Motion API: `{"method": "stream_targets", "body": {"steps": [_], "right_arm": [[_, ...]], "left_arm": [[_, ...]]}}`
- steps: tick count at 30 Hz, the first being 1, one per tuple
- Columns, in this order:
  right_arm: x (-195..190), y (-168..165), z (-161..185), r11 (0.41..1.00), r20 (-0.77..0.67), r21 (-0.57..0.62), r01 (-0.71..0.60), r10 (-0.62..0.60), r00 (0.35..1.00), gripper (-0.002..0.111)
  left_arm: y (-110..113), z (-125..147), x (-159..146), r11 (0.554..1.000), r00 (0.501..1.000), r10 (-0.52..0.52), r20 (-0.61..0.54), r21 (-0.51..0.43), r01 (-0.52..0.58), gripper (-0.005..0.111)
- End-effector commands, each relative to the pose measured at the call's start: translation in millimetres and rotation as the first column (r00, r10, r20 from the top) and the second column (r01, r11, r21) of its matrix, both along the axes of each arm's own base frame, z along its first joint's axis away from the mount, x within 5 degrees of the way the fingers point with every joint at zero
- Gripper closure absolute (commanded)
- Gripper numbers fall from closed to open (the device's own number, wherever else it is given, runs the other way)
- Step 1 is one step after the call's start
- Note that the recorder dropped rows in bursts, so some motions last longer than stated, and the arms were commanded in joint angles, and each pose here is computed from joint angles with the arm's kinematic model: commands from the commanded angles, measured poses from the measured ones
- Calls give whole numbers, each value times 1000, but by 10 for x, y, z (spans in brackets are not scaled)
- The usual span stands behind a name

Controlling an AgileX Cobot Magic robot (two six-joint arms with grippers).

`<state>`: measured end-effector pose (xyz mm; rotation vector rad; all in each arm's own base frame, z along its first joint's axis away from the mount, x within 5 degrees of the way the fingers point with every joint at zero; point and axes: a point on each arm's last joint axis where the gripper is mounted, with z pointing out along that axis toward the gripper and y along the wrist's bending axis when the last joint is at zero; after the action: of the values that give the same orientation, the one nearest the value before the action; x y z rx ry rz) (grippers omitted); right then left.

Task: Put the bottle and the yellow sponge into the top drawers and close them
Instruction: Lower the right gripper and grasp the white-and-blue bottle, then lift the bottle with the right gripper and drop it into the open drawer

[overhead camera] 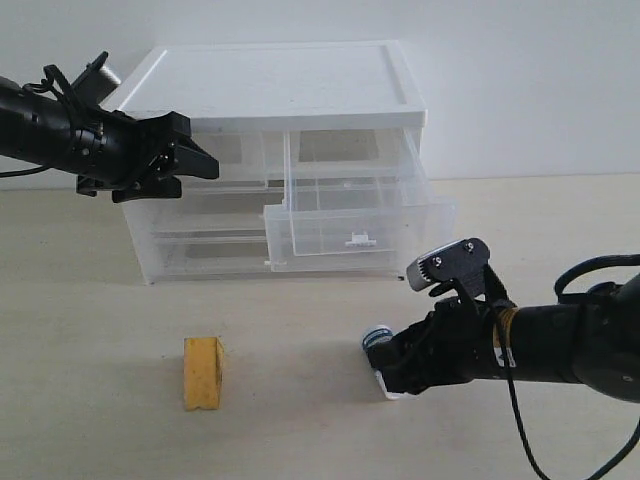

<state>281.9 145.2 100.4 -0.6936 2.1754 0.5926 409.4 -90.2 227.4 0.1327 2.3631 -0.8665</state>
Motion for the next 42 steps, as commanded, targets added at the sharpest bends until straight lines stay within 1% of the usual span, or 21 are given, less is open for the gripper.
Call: {"method": "stream_targets", "body": {"steps": [1, 3, 5, 6, 7, 9, 10, 11, 14, 16, 19, 21, 23, 25, 27, 28, 33, 37, 40, 41, 42], "right_arm": [[-21, 5, -130, 1000, -27, -5, -10, 10, 1000, 50], [-22, 5, -143, 1000, -32, -6, -9, 9, 999, 50], [-27, 3, -148, 1000, -37, -11, -13, 13, 999, 56], [-30, 1, -142, 1000, -41, -14, -14, 13, 999, 64], [-36, 0, -135, 1000, -53, -14, -10, 10, 999, 75], [-50, 3, -103, 1000, -62, -14, -21, 20, 998, 99], [-63, 10, -74, 999, -62, -14, -39, 38, 997, 109], [-78, 20, -37, 999, -70, -1, -50, 50, 996, 108], [-134, 62, 125, 994, -82, 55, -95, 100, 992, 108], [-197, 102, 261, 983, -90, 111, -147, 157, 983, 108], [-318, 173, 457, 946, -127, 239, -218, 253, 959, 108], [-393, 210, 572, 914, -157, 327, -242, 305, 939, 108], [-434, 234, 664, 885, -175, 400, -239, 330, 928, 108], [-481, 265, 782, 833, -142, 481, -275, 383, 913, 108], [-528, 303, 952, 736, -76, 596, -322, 451, 889, 108], [-536, 311, 1003, 703, -53, 629, -331, 464, 884, 108], [-393, 318, 1293, 661, 22, 696, -281, 371, 928, 108], [-276, 340, 1553, 621, 103, 725, -297, 328, 939, 108], [-160, 370, 1774, 581, 142, 756, -303, 306, 941, 108], [-103, 377, 1803, 608, 138, 741, -286, 278, 951, 108], [-23, 381, 1835, 647, 131, 719, -254, 233, 964, 108]], "left_arm": [[61, 22, 72, 997, 996, 69, 49, 22, -70, 45], [60, 23, 72, 997, 996, 70, 49, 20, -71, 45], [60, 23, 72, 997, 996, 70, 49, 20, -71, 45], [60, 23, 72, 997, 996, 70, 49, 20, -71, 45], [62, 23, 74, 997, 996, 72, 50, 21, -73, 45], [62, 23, 74, 997, 996, 72, 50, 21, -73, 45], [62, 23, 74, 997, 996, 72, 50, 21, -73, 45], [61, 24, 74, 997, 996, 73, 50, 19, -74, 45], [60, 25, 74, 997, 996, 74, 49, 17, -74, 45], [60, 25, 74, 997, 996, 74, 49, 17, -74, 45], [60, 25, 74, 997, 996, 74, 49, 17, -74, 45], [60, 25, 74, 997, 996, 74, 49, 17, -74, 45], [60, 25, 74, 997, 996, 74, 49, 17, -74, 45], [60, 25, 74, 997, 996, 74, 49, 17, -74, 45], [60, 25, 74, 997, 996, 74, 49, 17, -74, 45], [60, 25, 74, 997, 996, 74, 49, 17, -74, 45], [56, 25, 70, 998, 997, 68, 46, 15, -69, 45], [55, 25, 69, 998, 997, 67, 45, 14, -68, 45], [54, 25, 68, 998, 997, 65, 45, 14, -66, 45], [54, 25, 68, 998, 997, 65, 45, 14, -66, 45], [54, 25, 68, 998, 997, 65, 45, 14, -66, 45]]}}
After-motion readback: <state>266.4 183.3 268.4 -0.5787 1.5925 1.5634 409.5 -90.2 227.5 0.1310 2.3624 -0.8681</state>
